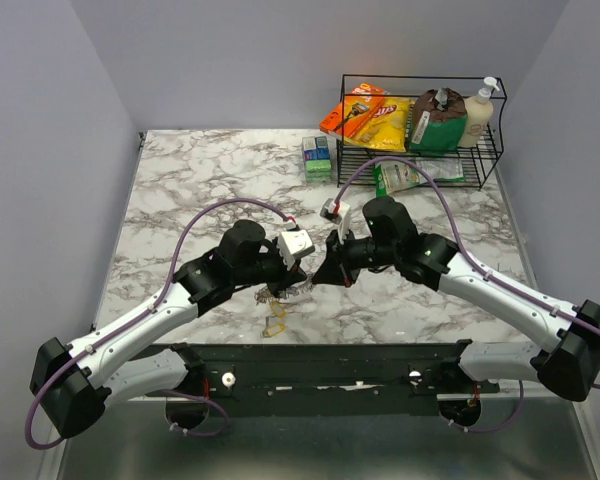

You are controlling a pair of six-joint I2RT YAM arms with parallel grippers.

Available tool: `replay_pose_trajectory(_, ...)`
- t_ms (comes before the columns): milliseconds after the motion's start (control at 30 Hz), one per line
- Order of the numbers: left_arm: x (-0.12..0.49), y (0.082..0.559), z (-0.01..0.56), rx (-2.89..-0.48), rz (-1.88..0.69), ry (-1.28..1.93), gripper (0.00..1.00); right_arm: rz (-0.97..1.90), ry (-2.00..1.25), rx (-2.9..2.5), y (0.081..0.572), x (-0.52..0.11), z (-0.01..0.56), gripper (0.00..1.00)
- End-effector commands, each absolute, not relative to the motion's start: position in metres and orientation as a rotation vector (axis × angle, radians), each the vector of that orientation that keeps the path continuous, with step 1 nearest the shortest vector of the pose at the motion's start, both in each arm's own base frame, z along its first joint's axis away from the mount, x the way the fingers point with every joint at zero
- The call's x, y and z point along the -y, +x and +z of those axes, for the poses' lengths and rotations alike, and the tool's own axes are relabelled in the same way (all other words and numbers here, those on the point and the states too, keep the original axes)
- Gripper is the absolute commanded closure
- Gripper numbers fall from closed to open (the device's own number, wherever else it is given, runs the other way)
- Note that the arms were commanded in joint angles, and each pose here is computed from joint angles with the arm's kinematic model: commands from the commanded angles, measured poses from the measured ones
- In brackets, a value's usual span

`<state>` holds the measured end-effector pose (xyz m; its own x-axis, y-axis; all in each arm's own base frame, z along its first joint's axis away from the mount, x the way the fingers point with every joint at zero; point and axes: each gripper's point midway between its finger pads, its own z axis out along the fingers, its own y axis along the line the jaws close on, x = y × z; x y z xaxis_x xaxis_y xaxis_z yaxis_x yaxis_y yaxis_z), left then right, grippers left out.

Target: Put the keys on the keyring

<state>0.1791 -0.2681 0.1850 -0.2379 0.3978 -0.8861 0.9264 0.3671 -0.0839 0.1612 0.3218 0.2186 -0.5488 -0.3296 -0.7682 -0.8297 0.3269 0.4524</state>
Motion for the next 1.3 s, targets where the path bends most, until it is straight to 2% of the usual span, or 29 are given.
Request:
replay_pose_trajectory(0, 0.273, 0.183, 0.204, -1.766, -0.812, 1.144, 1.0, 1.154, -0.995, -1.982, 0.169, -0.334, 0.234, 1.0)
replay_pose_trajectory(400, 0.273, 0.182, 0.205, -1.771, -0.817, 1.14, 1.0, 1.026, -0.889, -2.038, 0.189, -0.335, 0.228, 1.0)
replay_pose_trajectory(1267, 0.273, 0.182, 0.207, -1.767, -0.822, 1.136, 1.0, 0.93, -0.889, -2.089, 0.19, -0.338, 0.213, 1.0)
